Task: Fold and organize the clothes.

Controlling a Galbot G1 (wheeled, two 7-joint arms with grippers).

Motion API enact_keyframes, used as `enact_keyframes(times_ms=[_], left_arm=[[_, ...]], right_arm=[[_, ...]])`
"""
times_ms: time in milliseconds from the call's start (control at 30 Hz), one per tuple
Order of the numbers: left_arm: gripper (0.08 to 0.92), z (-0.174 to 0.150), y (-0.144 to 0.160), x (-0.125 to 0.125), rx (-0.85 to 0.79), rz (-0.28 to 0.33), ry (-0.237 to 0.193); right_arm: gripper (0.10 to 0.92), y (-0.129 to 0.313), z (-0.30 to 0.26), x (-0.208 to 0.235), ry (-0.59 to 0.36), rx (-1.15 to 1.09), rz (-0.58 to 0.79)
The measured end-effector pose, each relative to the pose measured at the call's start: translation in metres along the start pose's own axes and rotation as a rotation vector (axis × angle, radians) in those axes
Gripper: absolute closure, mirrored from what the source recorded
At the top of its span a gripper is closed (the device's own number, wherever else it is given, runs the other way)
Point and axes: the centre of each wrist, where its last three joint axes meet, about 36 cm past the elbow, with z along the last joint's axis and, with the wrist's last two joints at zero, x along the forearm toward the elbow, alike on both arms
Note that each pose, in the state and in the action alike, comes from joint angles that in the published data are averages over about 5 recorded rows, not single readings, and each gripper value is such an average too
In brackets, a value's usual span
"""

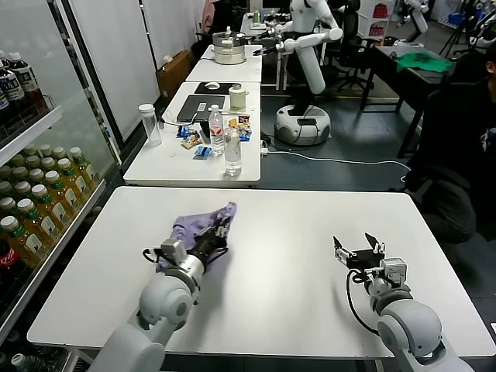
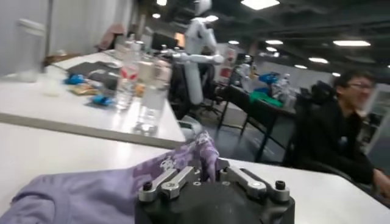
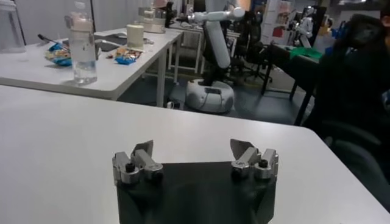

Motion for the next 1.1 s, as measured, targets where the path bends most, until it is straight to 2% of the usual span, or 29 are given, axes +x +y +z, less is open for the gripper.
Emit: enact_keyframes(times_ms=[200,333,467,633,867,1100], left_arm=[[0.552,0.004,-0.017,0.006,-0.005,0.061,-0.029],[0.431,0.005,-0.019,0.018,-0.011,0.055,-0.047],[0.319,0.006,-0.007,0.031,-0.033,-0.015,-0.076],[0.197,0.007,0.025,0.048,-0.054,-0.145,-0.111],[0.177,0.005,0.060,0.074,-0.069,-0.289,-0.160],[0.177,0.007,0.079,0.091,-0.082,-0.371,-0.182]], right_arm=[[0.200,0.004,-0.002,-0.003,-0.004,-0.005,-0.013],[0.200,0.012,-0.003,-0.004,-0.005,-0.005,-0.032],[0.200,0.027,-0.002,-0.008,0.000,-0.002,-0.068],[0.200,0.059,-0.001,-0.018,0.008,0.000,-0.134],[0.200,0.118,0.003,-0.043,0.021,-0.002,-0.200],[0.200,0.161,0.009,-0.067,0.068,-0.012,-0.226]])
